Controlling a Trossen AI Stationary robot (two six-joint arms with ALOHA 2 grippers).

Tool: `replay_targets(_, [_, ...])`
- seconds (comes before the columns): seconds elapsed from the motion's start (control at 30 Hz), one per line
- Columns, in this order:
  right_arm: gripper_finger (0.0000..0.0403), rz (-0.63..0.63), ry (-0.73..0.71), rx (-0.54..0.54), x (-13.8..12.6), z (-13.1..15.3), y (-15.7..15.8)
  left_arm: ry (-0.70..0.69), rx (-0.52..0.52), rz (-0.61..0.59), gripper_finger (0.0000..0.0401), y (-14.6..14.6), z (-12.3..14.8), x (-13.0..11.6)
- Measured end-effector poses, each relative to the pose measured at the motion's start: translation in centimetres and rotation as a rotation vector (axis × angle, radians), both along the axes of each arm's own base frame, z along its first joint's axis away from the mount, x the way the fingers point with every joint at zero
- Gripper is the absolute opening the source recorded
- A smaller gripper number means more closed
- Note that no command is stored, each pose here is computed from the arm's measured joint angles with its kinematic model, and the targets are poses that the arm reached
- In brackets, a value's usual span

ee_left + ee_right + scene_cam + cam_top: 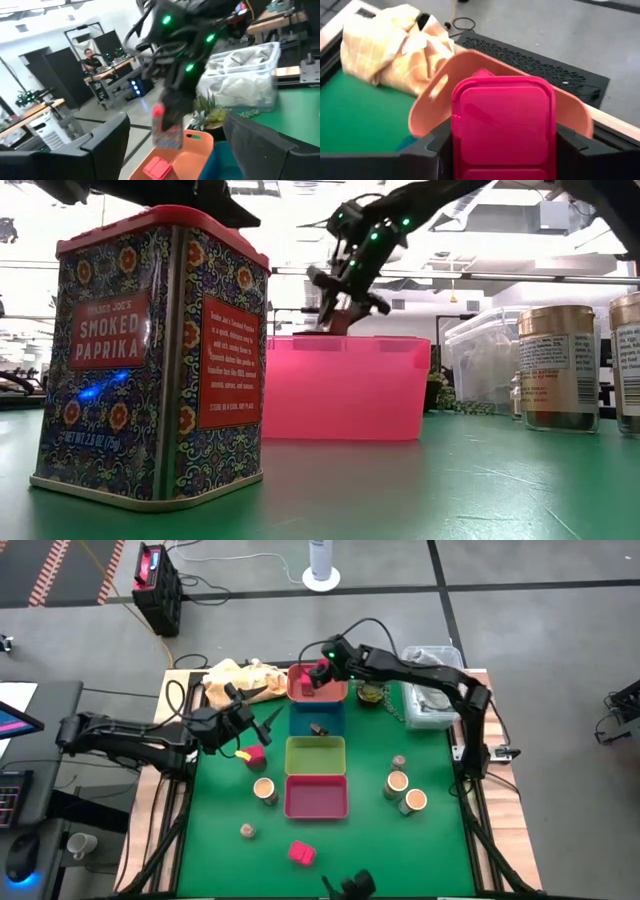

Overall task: Sort spices by type
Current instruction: Put the top right red seasoning can into the orange bin

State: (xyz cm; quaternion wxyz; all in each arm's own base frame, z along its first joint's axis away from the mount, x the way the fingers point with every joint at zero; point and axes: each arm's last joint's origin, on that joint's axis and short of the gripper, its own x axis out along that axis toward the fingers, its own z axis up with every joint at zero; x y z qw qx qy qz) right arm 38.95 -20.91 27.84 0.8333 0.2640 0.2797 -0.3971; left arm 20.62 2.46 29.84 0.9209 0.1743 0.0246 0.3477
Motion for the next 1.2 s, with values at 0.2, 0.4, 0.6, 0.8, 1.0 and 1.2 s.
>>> replay_targets(0.2, [0.0243,-0.030,0.037,0.044,1.2,-1.8,-1.6,-0.013,0.038,-0.030,0.0309,-0.5,-2.3,-0.4])
replay_targets(0.4, [0.0232,-0.072,0.039,0.076,1.0,-2.0,-1.8,-0.041,0.111,0.013,0.0309,-0.4,-3.8,-1.3])
replay_targets(0.6, [0.0244,-0.141,0.103,0.125,0.0,-2.5,-2.2,-0.042,0.132,0.019,0.0309,-0.4,-4.1,-1.6])
replay_targets(0.8, [0.0234,-0.183,0.098,0.145,-0.3,-2.7,-2.6,-0.047,0.135,0.002,0.0309,-0.4,-4.0,-1.6])
replay_targets(1.0, [0.0243,-0.198,0.110,0.164,-0.4,-3.0,-2.5,-0.052,0.139,-0.017,0.0309,-0.5,-4.0,-1.5])
replay_targets(1.2, [0.0246,-0.181,0.141,0.167,-0.4,-3.1,-2.2,-0.061,0.139,-0.018,0.0309,-0.5,-3.9,-1.6])
